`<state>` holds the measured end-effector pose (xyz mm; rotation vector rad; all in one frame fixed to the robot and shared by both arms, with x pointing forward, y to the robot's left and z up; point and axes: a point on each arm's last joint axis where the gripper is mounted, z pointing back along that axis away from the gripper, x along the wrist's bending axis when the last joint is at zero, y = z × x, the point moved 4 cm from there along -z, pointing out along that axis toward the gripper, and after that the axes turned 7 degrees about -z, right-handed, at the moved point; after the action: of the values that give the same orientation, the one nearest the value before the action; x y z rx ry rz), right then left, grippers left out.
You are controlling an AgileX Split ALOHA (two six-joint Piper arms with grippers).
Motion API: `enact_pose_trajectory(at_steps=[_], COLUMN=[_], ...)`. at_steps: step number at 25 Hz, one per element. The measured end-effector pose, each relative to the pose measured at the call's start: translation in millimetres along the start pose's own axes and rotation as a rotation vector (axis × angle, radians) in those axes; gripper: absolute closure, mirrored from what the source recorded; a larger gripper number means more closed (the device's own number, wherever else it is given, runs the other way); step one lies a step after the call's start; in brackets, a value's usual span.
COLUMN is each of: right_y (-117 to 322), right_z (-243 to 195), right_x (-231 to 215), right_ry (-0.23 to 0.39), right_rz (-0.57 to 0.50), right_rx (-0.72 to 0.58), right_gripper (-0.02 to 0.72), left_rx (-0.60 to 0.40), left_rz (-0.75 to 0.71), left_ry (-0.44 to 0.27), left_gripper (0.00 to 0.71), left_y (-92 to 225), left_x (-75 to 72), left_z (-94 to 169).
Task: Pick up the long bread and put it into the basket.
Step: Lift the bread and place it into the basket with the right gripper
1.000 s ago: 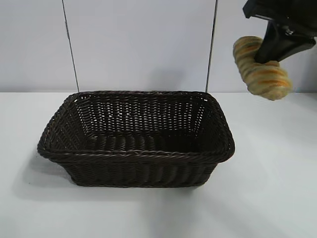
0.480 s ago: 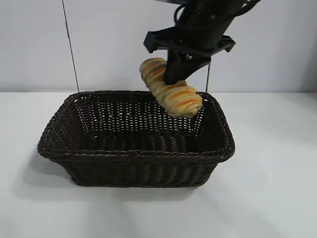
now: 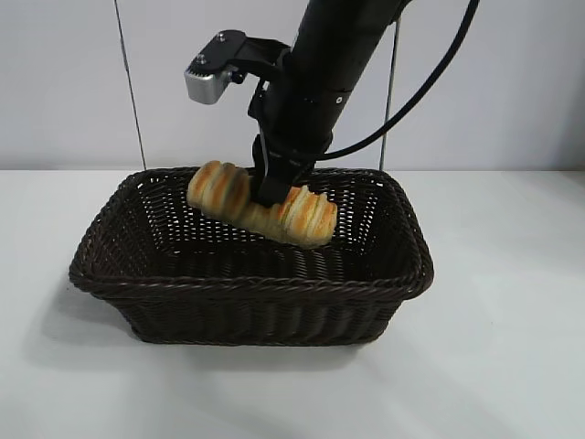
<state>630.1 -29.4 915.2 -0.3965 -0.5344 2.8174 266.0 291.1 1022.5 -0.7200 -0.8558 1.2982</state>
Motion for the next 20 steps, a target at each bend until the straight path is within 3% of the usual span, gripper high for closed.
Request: enact_pose_trajectory(at_steps=[8, 10, 12, 16, 18, 20], right_y=[5, 5, 4, 2, 0, -5], right_z=[-22, -22, -21, -12, -5, 5], right_x=[3, 3, 3, 3, 3, 1], right_ry=[-0.015, -0.017, -0.018, -0.02, -0.024, -0.021], right_rz=[-0.019, -0.022, -0.025, -0.028, -0.038, -0.076], right_rx=[0.008, 0.007, 0.003, -0.003, -0.003, -0.012], right_gripper=[0.641, 0.613, 0.526, 0.153, 0.06, 0.029], left_rx=[0.0, 0.0, 0.0, 0.0, 0.0, 0.0], left_rz=[0.0, 0.0, 0.0, 0.0, 0.0, 0.0], left_ry=[0.0, 0.0, 0.0, 0.0, 0.0, 0.0], left_gripper=[0.032, 0.032, 0.032, 0.032, 0.032, 0.032], left_y=[0, 0, 0, 0, 0, 0], left_x=[0.0, 0.0, 0.0, 0.0, 0.0, 0.0], left_z=[0, 0, 0, 0, 0, 0])
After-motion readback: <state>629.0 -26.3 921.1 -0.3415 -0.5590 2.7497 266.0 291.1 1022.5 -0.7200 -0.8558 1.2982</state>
